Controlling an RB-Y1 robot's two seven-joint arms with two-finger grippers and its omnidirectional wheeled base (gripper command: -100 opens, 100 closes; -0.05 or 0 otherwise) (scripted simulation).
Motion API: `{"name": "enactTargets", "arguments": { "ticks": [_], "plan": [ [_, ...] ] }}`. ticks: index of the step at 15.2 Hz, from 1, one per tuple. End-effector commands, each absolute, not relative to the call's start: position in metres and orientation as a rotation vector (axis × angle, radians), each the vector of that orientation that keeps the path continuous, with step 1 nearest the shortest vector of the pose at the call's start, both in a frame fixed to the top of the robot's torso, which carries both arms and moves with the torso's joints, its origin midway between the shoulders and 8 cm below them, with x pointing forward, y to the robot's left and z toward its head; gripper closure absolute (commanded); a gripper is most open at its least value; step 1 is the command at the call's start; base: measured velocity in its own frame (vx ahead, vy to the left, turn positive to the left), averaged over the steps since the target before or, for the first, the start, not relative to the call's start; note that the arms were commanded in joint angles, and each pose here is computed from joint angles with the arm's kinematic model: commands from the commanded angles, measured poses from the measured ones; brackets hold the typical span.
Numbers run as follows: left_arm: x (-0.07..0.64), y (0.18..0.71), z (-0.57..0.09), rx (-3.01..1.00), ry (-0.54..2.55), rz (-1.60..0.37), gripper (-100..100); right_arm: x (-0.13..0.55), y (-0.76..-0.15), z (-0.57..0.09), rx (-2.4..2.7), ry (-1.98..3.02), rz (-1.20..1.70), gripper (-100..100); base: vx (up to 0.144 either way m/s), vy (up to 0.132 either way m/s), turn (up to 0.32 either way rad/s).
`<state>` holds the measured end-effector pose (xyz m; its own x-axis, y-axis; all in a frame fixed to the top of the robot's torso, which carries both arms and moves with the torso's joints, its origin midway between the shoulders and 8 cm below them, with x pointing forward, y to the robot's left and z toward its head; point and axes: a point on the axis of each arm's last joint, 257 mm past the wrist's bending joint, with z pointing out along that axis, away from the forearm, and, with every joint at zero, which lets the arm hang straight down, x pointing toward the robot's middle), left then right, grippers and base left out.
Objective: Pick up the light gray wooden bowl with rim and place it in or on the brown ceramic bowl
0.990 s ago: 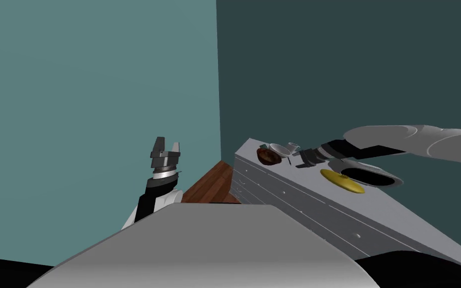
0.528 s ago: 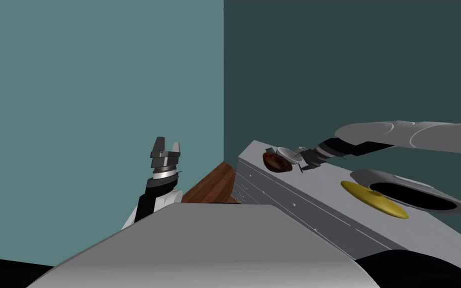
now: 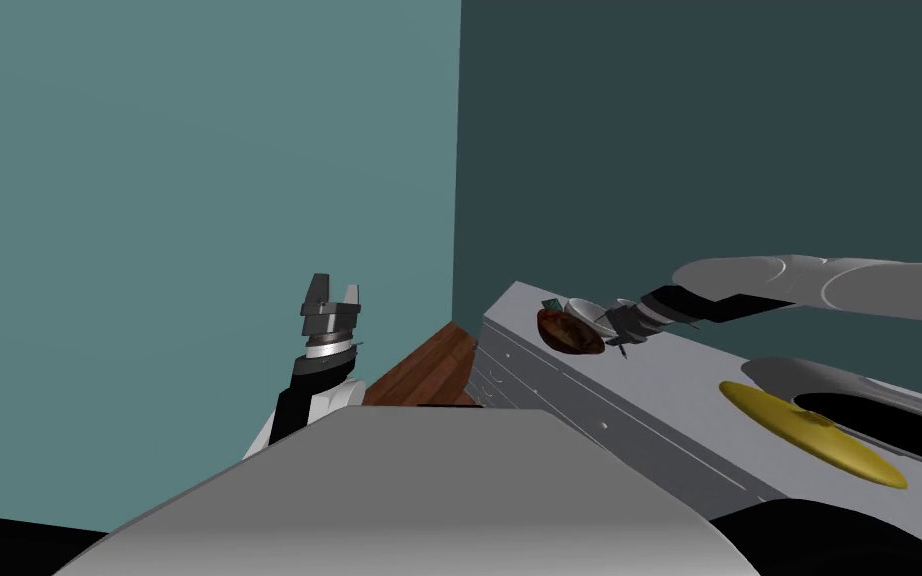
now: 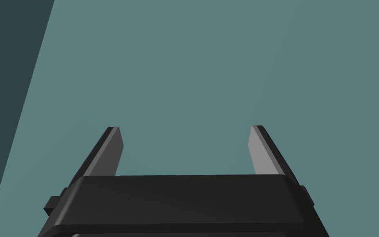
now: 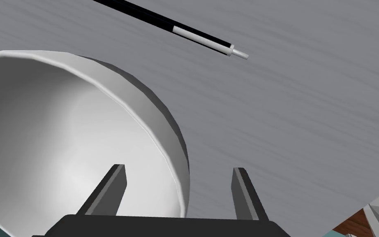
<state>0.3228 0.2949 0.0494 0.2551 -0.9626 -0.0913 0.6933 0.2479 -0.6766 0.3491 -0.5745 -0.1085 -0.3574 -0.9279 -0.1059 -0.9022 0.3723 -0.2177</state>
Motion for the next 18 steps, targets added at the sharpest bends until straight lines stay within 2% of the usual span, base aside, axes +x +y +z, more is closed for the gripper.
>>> {"name": "enactTargets", "arguments": {
  "ticks": [1,7,8,18],
  "plan": [
    [0.323,0.295,0.049,-0.575,0.56,-1.212,0,0.349,-0.574,-0.108,-1.641,2.421,-0.179,100,0.0,0.0,0.0],
    [0.323,0.295,0.049,-0.575,0.56,-1.212,0,0.355,-0.566,-0.098,-1.664,2.409,-0.178,100,0.011,-0.005,-0.068],
    [0.323,0.295,0.049,-0.575,0.56,-1.212,0,0.369,-0.552,-0.075,-1.669,2.388,-0.183,100,-0.034,0.02,-0.121],
    [0.323,0.295,0.049,-0.575,0.56,-1.212,0,0.396,-0.504,-0.011,-1.722,2.343,-0.19,100,-0.068,0.04,-0.104]
  ]
}}
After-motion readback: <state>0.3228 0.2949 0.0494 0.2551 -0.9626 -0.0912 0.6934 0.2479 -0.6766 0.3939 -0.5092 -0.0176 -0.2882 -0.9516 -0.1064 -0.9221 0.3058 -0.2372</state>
